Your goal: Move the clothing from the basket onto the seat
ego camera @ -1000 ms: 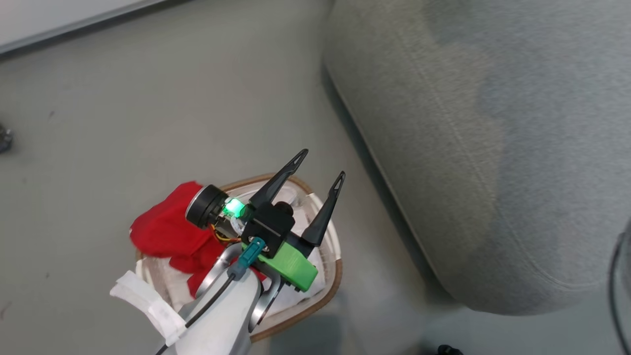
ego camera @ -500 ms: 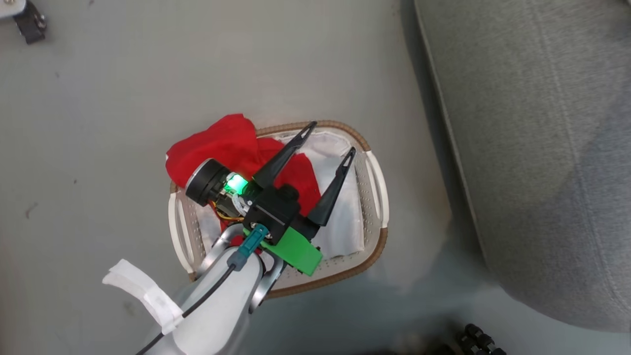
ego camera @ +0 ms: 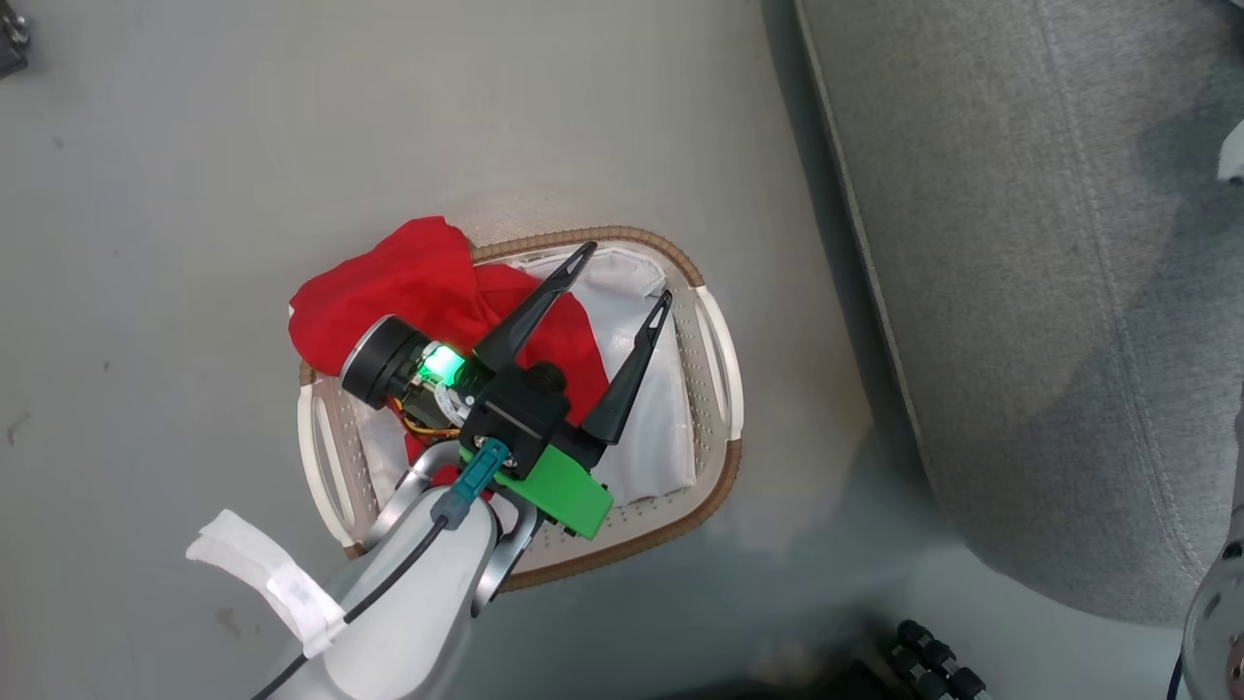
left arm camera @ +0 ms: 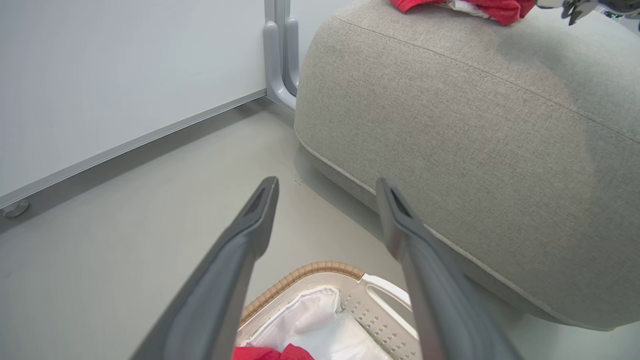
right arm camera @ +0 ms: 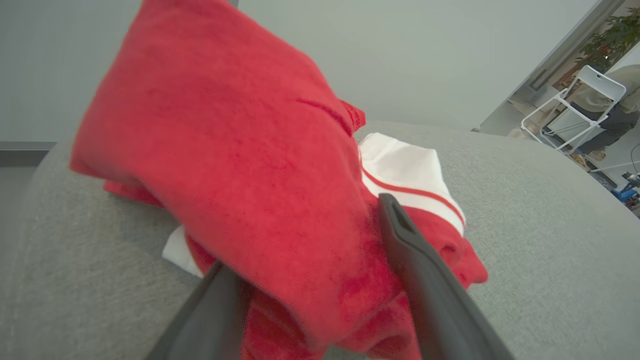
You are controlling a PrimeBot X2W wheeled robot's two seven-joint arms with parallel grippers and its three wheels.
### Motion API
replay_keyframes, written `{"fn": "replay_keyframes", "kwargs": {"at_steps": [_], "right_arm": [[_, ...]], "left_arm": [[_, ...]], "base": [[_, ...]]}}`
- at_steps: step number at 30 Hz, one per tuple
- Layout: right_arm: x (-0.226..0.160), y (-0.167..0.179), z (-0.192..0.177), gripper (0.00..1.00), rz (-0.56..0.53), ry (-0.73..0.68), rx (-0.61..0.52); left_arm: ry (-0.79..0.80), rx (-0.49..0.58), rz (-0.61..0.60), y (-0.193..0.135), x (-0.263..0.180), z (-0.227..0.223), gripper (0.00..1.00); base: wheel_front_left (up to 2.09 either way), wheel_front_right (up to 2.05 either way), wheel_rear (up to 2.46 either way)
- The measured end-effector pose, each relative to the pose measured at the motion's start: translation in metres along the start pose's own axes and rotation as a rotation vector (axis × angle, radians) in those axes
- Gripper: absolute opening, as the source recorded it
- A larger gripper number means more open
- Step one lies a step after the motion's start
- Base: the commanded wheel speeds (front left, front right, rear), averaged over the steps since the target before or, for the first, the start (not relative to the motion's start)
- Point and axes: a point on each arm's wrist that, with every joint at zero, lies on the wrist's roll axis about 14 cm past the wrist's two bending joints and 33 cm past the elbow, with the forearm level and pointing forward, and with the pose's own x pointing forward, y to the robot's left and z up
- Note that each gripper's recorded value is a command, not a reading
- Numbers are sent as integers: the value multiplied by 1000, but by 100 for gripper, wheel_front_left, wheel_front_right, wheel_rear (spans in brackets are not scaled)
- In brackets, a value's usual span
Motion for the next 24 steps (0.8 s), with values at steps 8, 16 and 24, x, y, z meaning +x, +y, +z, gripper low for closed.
{"fn": "replay_keyframes", "kwargs": {"at_steps": [8, 16, 24], "right_arm": [[-39, 5, 8, 100, 40, -22, 11], [-72, 12, 25, 100, 98, -49, 25], [-92, 23, 75, 100, 142, -154, 110]], "left_arm": [[-29, 21, 9, -4, -4, 20, 100], [-96, 37, 64, 0, -12, 57, 100], [-157, 25, 205, 15, -43, 90, 100]], "base": [[0, 0, 0], [0, 0, 0], [0, 0, 0]]}}
